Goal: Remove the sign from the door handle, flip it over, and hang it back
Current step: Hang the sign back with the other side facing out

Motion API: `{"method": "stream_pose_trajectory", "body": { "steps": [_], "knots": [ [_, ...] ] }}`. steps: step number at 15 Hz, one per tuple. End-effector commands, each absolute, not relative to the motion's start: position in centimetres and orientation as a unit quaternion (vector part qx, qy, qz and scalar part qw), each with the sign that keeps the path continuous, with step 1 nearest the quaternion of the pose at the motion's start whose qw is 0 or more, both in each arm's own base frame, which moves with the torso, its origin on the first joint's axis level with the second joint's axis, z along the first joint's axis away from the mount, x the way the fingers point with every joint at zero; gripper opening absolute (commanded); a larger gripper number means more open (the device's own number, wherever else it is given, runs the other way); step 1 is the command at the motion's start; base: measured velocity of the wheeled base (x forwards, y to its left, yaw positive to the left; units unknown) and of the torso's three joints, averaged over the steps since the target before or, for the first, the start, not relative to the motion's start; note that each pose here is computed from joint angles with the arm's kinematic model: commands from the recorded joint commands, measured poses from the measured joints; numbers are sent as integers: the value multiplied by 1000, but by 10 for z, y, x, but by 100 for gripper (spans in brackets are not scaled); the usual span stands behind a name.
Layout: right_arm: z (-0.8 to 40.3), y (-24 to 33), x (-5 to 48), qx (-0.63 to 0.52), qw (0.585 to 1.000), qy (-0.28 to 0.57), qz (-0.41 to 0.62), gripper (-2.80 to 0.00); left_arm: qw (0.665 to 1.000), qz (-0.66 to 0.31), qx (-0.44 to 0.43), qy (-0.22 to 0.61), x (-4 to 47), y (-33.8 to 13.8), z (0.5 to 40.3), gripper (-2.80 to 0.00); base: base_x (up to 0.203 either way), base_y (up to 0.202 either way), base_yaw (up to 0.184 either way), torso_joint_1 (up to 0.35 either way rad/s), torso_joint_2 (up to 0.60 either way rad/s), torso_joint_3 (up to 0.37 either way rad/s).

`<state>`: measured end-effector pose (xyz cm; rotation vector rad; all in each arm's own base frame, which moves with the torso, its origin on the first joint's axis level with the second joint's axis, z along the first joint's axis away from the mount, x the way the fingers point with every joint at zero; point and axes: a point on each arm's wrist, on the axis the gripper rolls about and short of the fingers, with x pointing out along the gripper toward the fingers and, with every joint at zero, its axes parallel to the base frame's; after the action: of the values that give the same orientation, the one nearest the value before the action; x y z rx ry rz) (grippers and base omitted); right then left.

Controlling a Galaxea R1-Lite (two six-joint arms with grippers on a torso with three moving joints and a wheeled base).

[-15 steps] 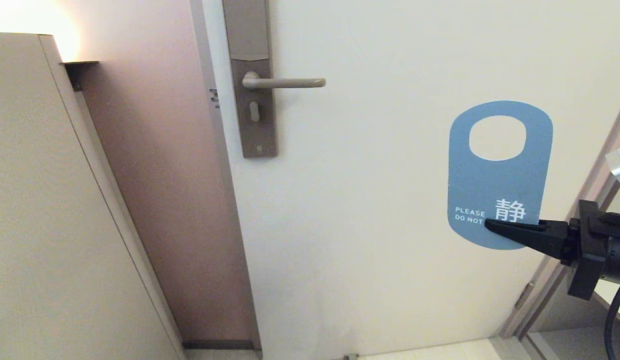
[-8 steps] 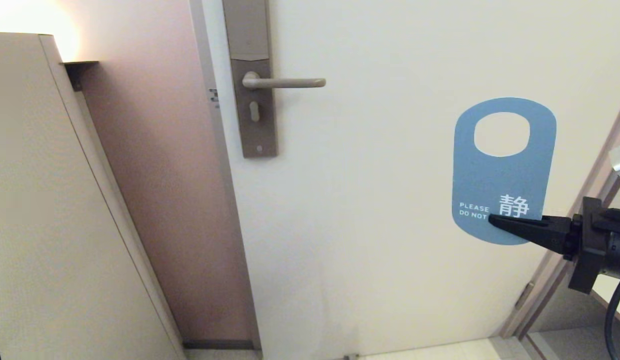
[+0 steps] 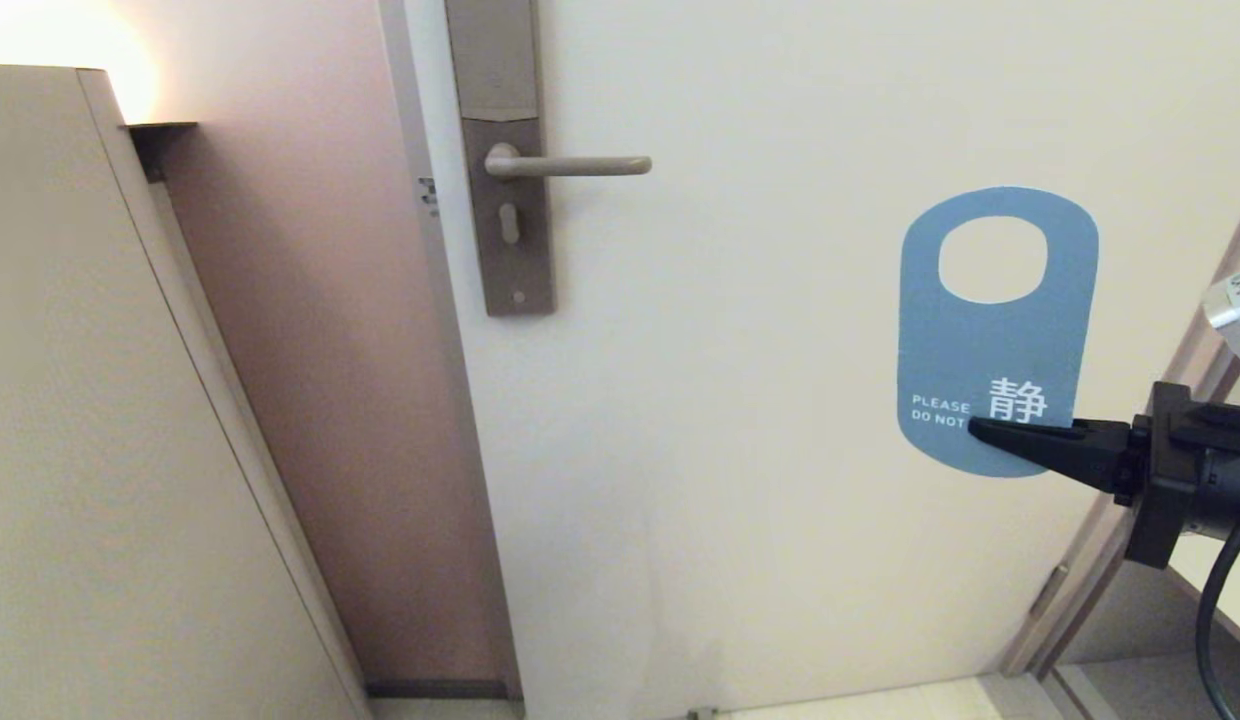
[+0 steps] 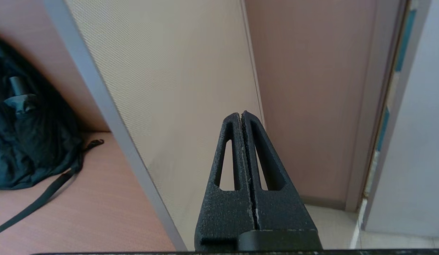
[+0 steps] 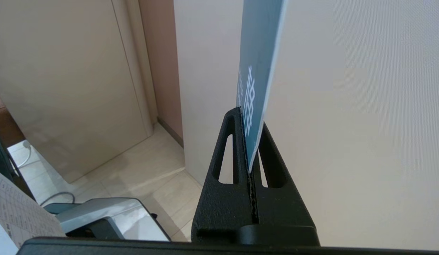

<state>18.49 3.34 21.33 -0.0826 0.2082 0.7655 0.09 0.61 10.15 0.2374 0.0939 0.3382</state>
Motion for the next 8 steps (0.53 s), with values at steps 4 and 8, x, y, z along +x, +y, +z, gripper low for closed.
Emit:
{"method": "stream_pose_trajectory", "body": {
  "steps": [4,8],
  "knots": [
    [211,34,189,-40,920,106,375,-280,976,189,101,45,1,7,102,-280,0,0,0,0,0,0],
    [214,35,196,-41,920,102,375,-280,973,202,90,69,0,8,97,-280,0,0,0,0,0,0]
  ]
}}
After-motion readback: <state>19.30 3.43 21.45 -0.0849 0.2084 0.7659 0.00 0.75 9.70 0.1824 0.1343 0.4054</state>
